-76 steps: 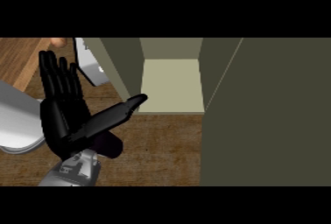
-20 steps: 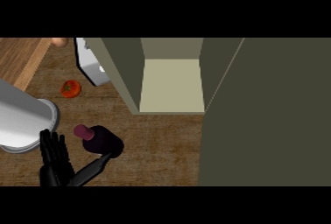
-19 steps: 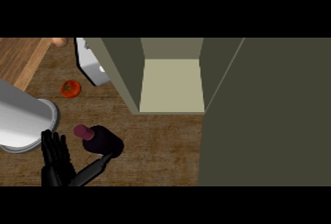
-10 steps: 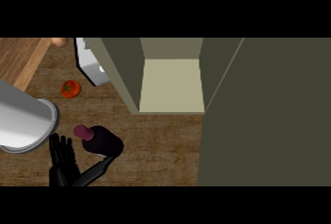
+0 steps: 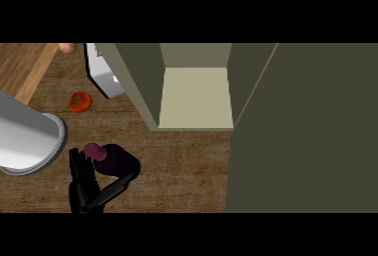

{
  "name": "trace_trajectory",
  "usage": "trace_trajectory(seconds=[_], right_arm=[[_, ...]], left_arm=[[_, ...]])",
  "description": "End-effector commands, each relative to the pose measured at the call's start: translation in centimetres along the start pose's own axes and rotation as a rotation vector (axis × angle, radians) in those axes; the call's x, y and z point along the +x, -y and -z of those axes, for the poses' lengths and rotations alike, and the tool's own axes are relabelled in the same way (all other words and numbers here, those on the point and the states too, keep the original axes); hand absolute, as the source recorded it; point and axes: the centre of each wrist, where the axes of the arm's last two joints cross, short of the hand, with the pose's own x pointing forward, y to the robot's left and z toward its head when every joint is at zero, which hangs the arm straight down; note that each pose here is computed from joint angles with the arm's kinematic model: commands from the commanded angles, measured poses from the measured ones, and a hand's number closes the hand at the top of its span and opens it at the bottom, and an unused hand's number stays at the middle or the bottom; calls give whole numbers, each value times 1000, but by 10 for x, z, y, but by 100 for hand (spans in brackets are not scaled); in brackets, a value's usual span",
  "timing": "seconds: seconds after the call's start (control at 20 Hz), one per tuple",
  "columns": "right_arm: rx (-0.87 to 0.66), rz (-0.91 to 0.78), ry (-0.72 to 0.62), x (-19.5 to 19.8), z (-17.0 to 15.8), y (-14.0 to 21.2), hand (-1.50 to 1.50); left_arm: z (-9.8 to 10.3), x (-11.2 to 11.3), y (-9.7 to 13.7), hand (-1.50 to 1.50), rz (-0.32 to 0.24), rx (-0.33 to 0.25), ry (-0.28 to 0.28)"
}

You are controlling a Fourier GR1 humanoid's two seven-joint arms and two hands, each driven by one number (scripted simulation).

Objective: Pick up the wine, place it into the cabinet and close the cabinet

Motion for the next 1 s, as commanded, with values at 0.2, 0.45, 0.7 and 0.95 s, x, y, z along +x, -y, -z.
trace_trajectory(seconds=[0.2, 0.45, 0.7, 0.95], right_arm=[[-7, 12, 26, -6, 5, -10, -150], [9, -8, 23, -4, -12, 12, -150], [15, -3, 15, 6, 2, 9, -150], [7, 0, 8, 2, -4, -5, -150]], left_arm=[[2, -39, -12, -150, -40, 35, 2], [2, -38, -3, -150, -120, 6, -12], [4, -45, -8, -150, -172, -13, -1], [0, -51, -7, -150, -183, -19, 1]])
